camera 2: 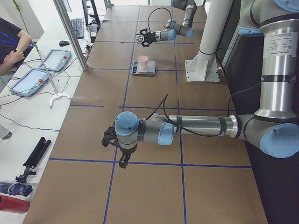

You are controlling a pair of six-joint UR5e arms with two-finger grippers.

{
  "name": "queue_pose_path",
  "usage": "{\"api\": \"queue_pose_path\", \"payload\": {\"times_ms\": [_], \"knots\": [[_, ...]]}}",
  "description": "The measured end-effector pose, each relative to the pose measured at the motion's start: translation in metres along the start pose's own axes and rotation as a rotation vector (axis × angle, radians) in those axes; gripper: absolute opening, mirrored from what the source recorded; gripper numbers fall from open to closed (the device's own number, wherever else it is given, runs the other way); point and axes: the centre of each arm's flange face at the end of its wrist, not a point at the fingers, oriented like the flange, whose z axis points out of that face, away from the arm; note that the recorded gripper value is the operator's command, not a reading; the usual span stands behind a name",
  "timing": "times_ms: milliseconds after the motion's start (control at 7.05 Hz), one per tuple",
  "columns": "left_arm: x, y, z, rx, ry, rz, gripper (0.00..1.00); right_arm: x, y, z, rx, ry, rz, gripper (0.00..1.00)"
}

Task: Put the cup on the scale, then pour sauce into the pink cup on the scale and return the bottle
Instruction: 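Lift the bottle with the right gripper and carry it toward the pink cup, then tilt the bottle spout down over the pink cup with the right gripper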

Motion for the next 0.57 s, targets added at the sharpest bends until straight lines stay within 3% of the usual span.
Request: {"api": "queue_pose_path", "payload": {"times_ms": [567], "knots": [[-0.003,0.002,0.003,-0.006,0.003,-0.005,1.0,-0.015,-0.015,-0.018,0.025,0.106,-0.165,0.0]]}}
